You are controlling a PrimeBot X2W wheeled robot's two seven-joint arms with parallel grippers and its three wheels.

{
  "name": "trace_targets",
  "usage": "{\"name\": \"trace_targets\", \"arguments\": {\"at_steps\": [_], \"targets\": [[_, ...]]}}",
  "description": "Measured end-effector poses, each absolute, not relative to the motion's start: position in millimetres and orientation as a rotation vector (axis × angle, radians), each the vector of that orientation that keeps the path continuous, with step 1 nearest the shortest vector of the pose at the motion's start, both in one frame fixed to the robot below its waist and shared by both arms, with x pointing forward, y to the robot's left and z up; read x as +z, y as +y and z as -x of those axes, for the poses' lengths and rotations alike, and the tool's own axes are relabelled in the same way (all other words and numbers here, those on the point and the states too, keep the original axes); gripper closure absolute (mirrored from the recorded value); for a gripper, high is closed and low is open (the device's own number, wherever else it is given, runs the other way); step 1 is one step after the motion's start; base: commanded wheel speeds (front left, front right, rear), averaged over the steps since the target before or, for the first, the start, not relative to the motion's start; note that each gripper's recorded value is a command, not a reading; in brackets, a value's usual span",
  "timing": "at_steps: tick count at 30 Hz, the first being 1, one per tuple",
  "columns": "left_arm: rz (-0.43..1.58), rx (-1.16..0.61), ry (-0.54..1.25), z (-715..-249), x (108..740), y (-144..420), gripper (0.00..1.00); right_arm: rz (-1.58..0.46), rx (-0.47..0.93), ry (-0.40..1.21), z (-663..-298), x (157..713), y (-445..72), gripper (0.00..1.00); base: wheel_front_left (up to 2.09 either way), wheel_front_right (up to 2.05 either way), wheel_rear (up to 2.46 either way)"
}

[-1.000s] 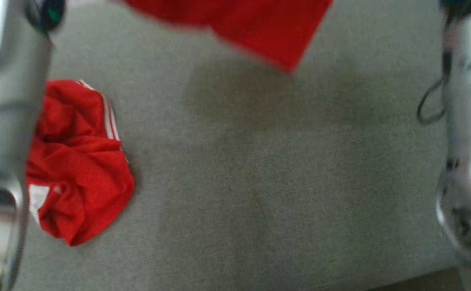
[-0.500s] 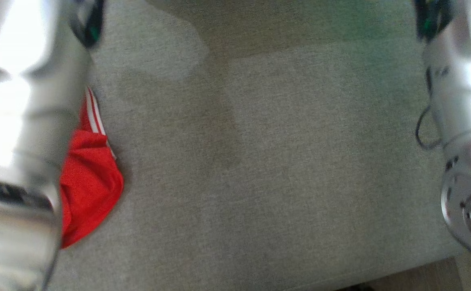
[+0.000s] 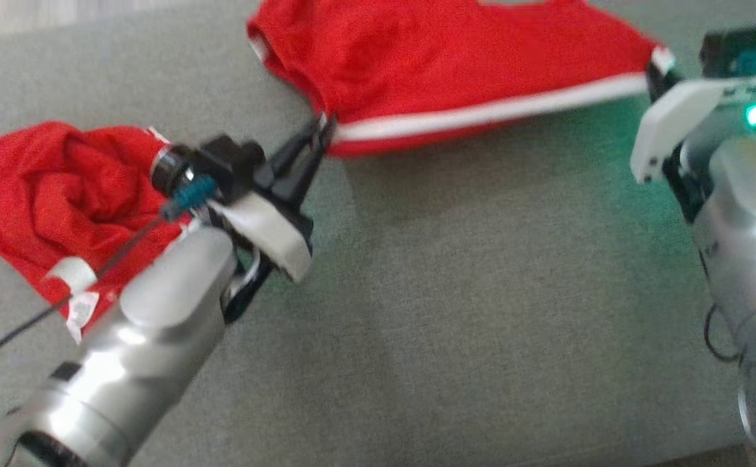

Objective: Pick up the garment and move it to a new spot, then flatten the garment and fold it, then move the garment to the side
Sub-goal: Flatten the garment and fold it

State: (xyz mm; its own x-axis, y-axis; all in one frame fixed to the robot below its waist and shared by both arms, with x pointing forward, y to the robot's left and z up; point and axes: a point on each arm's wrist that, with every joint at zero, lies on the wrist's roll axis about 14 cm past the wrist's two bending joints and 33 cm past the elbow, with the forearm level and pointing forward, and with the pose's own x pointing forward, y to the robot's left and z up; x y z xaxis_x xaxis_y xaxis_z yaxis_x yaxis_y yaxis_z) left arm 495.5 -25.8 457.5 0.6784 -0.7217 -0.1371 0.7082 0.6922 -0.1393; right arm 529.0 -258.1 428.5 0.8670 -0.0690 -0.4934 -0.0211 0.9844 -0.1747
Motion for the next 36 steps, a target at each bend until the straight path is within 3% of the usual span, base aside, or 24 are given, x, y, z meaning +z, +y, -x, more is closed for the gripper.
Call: {"name": "trace_targets", "arguments": {"at_steps": [8,18,29,36], "targets": [[0.007,-0.915,0.187,-432,467,-46,1.0,0.156,-0.09,0.641,-461,419,-289,1.0,0.0,0.0,0.0],[0.017,-0.939,0.221,-370,469,-58,1.0,0.073,-0.112,0.622,-422,419,-297,1.0,0.0,0.0,0.0],[0.06,-0.796,0.2,-407,476,-35,1.0,0.046,-0.043,0.443,-478,454,-277,1.0,0.0,0.0,0.0],[0.108,-0.665,0.181,-463,475,-10,1.0,0.068,0.024,0.349,-560,482,-240,1.0,0.0,0.0,0.0]]}}
